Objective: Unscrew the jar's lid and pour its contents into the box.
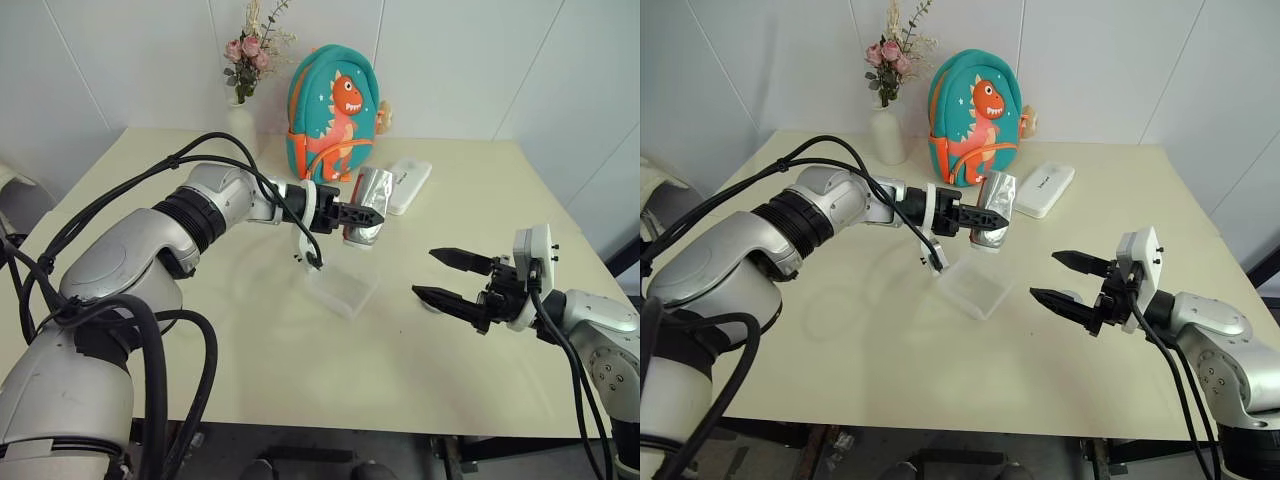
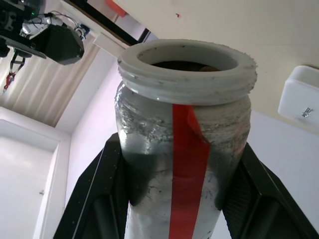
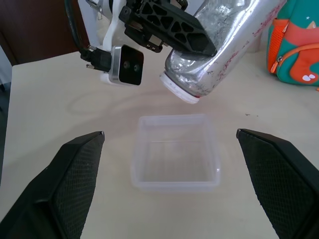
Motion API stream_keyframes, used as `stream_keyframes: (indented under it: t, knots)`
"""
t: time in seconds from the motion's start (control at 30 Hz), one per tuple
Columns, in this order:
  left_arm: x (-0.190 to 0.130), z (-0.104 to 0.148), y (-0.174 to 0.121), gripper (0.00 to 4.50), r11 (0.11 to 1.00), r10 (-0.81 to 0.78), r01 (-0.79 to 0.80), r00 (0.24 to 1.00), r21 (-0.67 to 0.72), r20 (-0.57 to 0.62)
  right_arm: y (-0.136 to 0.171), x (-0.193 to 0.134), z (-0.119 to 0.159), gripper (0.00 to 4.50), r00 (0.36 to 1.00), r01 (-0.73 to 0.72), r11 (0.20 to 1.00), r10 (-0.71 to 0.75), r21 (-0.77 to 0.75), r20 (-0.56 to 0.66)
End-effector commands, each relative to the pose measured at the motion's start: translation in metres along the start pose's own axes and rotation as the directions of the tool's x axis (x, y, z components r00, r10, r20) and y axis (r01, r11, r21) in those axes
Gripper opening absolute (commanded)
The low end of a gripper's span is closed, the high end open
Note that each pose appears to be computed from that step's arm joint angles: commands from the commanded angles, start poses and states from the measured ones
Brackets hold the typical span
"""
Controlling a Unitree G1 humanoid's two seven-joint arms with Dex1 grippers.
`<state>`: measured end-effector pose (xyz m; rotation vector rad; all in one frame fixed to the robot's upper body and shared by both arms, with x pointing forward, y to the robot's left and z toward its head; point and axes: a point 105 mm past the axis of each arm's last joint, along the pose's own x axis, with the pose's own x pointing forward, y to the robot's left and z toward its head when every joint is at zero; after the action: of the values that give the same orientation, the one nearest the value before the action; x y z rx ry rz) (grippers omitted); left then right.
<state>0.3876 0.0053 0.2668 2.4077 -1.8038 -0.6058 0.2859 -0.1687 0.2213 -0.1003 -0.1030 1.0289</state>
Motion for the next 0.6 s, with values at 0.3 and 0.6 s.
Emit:
stream_keyframes:
  t: [0.3,0.6]
  knots:
    - [-0.02,-0.033,-0.001,1.98,0.996,-0.016,0.025,0.993,0.082,-0.114,0.001,0.003,0.006,4.47,1.0,-0.012,0.999,0.012,-0.033,-0.003]
    - [-0.024,-0.029,0.034,1.98,0.95,0.275,-0.246,0.952,0.194,-0.135,0.0,0.006,0.011,4.47,1.0,-0.021,0.999,0.021,-0.048,-0.005]
